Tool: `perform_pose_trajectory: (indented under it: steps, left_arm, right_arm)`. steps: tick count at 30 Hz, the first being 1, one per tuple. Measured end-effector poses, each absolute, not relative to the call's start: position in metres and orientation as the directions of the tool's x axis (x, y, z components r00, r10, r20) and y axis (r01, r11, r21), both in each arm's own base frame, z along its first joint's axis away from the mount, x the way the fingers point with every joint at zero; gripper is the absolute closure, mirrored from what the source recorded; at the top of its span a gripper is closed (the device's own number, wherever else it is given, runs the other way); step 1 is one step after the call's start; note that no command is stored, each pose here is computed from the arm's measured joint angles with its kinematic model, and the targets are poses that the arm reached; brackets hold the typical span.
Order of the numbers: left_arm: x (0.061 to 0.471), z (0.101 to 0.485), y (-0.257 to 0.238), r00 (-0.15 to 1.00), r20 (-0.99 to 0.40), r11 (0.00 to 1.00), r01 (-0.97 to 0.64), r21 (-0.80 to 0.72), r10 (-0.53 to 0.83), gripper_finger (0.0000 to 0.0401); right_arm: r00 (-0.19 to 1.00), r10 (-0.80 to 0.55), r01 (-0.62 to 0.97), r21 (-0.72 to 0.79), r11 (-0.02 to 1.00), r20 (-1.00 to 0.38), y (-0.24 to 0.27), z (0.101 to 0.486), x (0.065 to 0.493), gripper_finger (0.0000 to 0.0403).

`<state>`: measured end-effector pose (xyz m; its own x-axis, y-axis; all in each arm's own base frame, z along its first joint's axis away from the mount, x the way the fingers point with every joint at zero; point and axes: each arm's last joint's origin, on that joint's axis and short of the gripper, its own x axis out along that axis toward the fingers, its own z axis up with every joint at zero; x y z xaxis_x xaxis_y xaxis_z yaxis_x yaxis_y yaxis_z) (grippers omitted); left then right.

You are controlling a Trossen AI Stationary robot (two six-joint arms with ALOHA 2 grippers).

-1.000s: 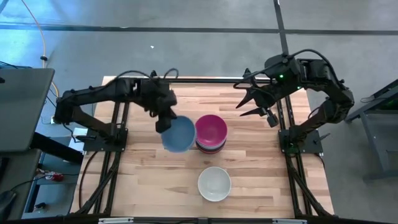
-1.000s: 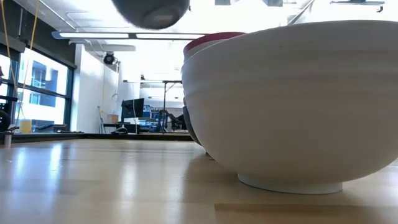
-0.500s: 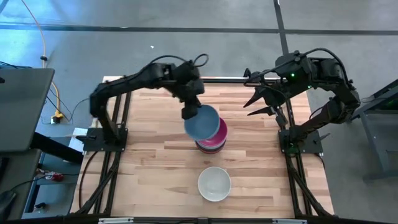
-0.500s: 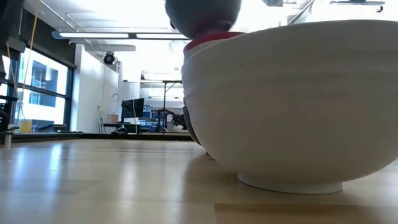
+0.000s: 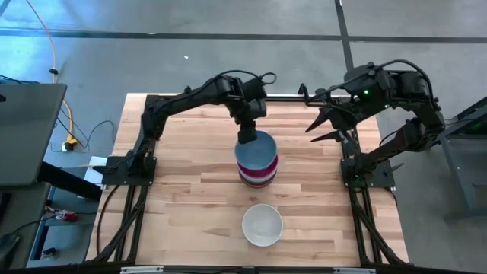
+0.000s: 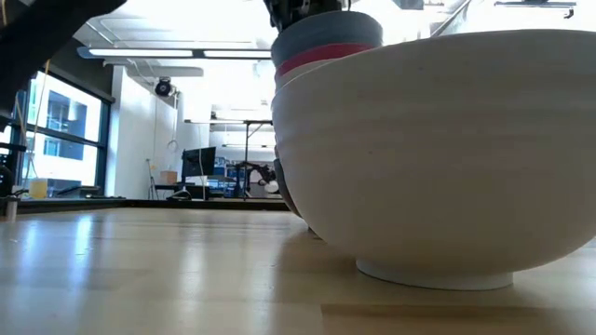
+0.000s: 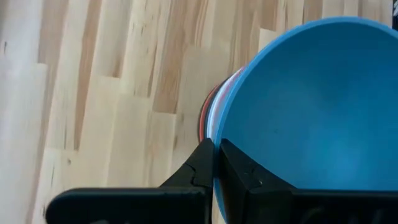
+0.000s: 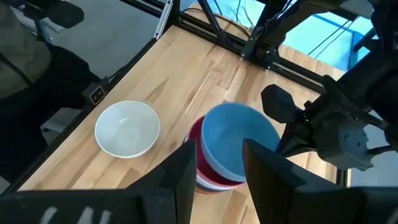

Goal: Nest bowls inside each other
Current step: Stack the blue bowl on the pink bowl

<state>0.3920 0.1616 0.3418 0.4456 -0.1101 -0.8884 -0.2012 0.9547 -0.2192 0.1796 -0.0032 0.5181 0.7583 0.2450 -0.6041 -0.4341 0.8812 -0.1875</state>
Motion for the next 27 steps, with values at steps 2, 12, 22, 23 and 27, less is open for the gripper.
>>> perform_pose_trajectory:
  steps: [2, 12, 22, 23, 27]
  left_arm:
    - [0.394, 0.339, 0.162, 0.442, -0.888, 0.953, -0.194, -0.233, -0.127, 0.0401]
    - [0.399, 0.333, 0.154, 0.419, -0.894, 0.952, -0.175, -0.252, -0.16, 0.0401]
    - [0.4, 0.333, 0.148, 0.411, -0.896, 0.952, -0.167, -0.255, -0.168, 0.0401]
    - [0.4, 0.333, 0.148, 0.411, -0.896, 0.951, -0.171, -0.256, -0.167, 0.0401]
    - [0.402, 0.327, 0.148, 0.385, -0.906, 0.949, -0.179, -0.259, -0.175, 0.0401]
  right_arm:
    - [0.757, 0.245, -0.437, -0.191, 0.879, -0.605, -0.003, 0.518, 0.179, 0.0279]
    - [0.758, 0.245, -0.446, -0.206, 0.871, -0.605, -0.003, 0.518, 0.177, 0.0279]
    - [0.758, 0.245, -0.445, -0.204, 0.872, -0.605, -0.003, 0.518, 0.179, 0.0279]
    - [0.76, 0.245, -0.444, -0.206, 0.872, -0.601, -0.003, 0.519, 0.179, 0.0279]
    - [0.765, 0.245, -0.443, -0.21, 0.872, -0.596, -0.003, 0.519, 0.18, 0.0279]
